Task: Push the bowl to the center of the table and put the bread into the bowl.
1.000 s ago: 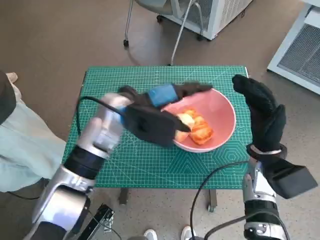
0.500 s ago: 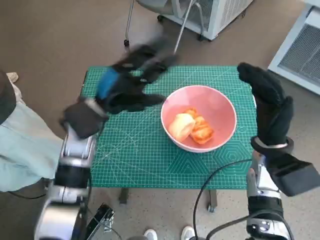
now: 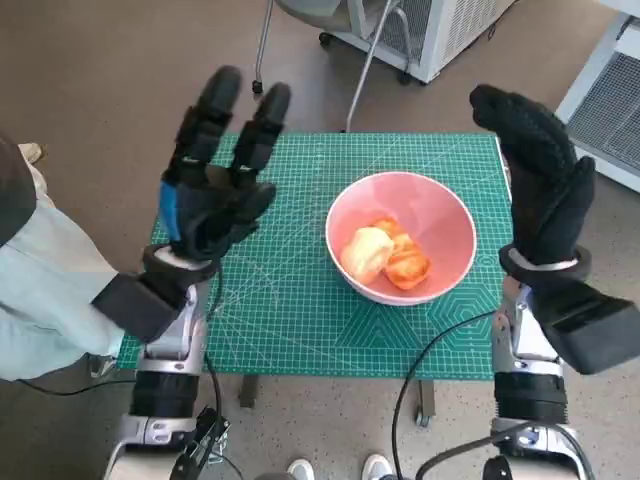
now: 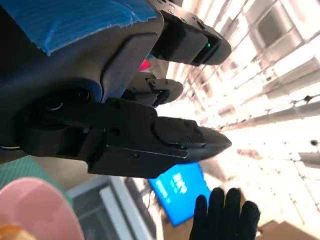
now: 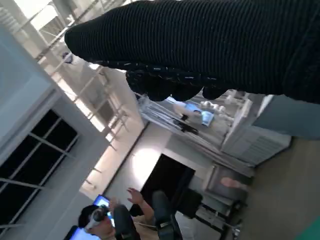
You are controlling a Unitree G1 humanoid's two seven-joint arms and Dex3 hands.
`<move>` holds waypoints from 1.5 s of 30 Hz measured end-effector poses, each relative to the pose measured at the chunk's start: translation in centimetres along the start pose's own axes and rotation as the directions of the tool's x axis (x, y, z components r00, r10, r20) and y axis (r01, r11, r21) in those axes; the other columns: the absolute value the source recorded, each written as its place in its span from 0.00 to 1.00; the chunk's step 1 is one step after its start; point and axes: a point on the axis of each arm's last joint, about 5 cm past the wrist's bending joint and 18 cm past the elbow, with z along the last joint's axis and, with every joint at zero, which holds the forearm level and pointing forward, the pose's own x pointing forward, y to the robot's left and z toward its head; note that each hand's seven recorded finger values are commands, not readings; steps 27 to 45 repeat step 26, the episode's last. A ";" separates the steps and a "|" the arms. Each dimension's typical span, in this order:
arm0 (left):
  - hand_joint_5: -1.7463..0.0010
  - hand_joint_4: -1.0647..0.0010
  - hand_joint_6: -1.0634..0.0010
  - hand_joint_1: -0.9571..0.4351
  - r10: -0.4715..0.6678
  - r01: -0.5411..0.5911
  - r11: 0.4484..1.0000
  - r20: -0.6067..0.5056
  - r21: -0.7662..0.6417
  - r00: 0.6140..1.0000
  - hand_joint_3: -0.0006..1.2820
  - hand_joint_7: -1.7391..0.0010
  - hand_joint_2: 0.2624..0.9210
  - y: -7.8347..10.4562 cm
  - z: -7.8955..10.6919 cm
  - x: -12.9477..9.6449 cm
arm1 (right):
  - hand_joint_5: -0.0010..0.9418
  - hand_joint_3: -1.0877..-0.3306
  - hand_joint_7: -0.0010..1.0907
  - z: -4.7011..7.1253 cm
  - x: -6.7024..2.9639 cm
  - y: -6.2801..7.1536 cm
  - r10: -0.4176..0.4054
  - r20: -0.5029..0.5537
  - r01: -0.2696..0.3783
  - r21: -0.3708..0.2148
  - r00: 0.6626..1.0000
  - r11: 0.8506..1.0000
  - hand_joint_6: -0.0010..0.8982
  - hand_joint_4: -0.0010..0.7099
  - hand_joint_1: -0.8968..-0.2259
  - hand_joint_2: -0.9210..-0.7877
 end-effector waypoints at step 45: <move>1.00 0.72 0.95 0.43 -0.012 0.012 1.000 0.042 0.009 0.999 0.23 0.62 1.00 -0.3 1.0 0.3 | 0.01 0.46 0.71 0.0 0.94 0.9 0.036 -0.008 -0.036 -0.010 0.999 0.999 0.04 0.50 0.40 0.00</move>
